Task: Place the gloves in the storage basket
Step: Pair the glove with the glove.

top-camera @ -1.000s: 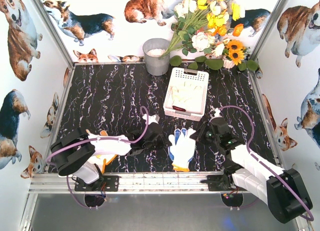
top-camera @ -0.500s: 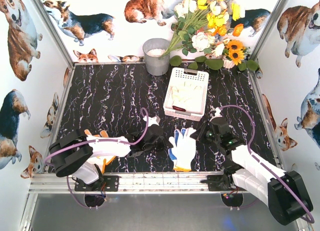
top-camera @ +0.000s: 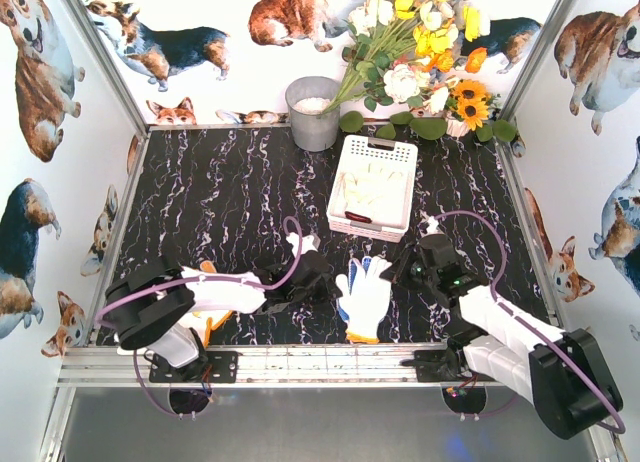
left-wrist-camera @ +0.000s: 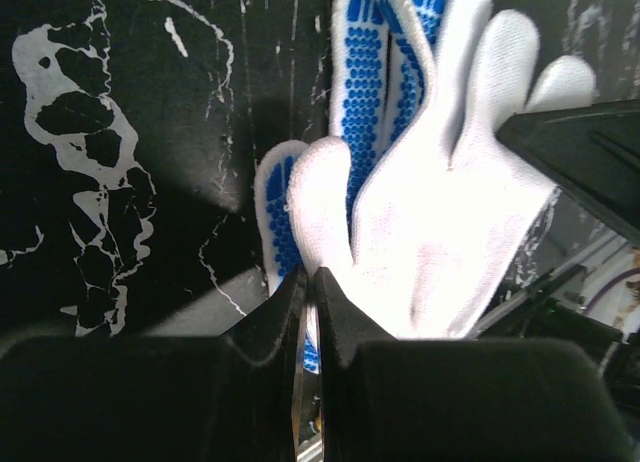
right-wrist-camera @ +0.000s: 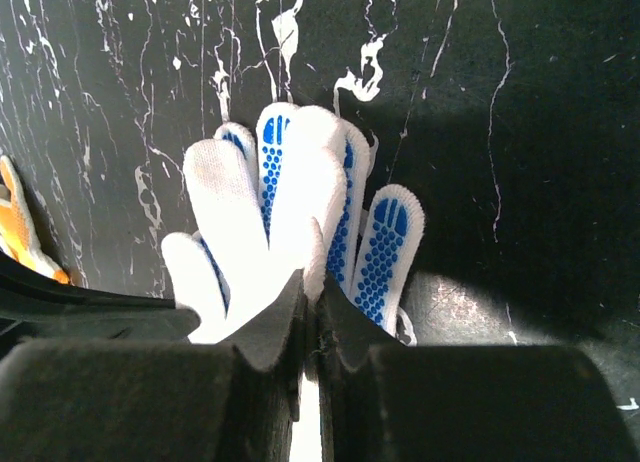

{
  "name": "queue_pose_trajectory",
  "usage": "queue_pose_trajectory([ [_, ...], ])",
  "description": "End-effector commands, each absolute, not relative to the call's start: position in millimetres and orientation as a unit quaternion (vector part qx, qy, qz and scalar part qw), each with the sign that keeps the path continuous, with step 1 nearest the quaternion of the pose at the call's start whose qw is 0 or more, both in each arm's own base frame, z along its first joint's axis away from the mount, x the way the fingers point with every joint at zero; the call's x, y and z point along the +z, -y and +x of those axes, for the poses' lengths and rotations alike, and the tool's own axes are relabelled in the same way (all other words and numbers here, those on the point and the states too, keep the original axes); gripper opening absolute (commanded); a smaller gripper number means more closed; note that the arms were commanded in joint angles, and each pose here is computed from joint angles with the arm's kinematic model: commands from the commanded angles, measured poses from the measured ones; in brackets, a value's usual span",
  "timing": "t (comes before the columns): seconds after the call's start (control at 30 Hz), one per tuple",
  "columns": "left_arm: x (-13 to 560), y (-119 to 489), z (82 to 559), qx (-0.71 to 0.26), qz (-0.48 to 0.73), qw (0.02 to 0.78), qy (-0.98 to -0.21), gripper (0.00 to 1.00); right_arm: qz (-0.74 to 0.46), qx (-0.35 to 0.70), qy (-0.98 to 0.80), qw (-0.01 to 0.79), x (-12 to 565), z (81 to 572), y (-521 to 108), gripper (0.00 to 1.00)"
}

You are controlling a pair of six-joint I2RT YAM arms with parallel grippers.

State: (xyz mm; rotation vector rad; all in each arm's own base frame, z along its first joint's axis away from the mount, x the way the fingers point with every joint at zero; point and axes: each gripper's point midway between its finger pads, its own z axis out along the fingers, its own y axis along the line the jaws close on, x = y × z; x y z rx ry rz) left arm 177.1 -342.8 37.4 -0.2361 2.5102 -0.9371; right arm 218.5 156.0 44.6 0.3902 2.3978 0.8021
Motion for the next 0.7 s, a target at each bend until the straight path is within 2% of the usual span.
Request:
queue_pose_trajectory([
  [0.0,33,350,179,-0.329,-0.065,0.223,-0.915,0.0,0.133,0.311,-0.88,0.334,69,242,-160,0.0],
  [0.23,29,340,177,-0.32,-0.079,0.224,-0.917,0.0,0.114,0.29,-0.885,0.346,66,252,-158,0.0],
  [0.53,27,338,176,-0.309,-0.076,0.221,-0.922,0.0,0.091,0.277,-0.904,0.313,53,256,-164,0.0],
  [0.6,29,339,176,-0.308,-0.071,0.222,-0.923,0.0,0.087,0.277,-0.905,0.311,52,256,-164,0.03],
  [0.67,31,339,177,-0.306,-0.065,0.225,-0.923,0.0,0.082,0.279,-0.904,0.313,54,255,-165,0.12],
])
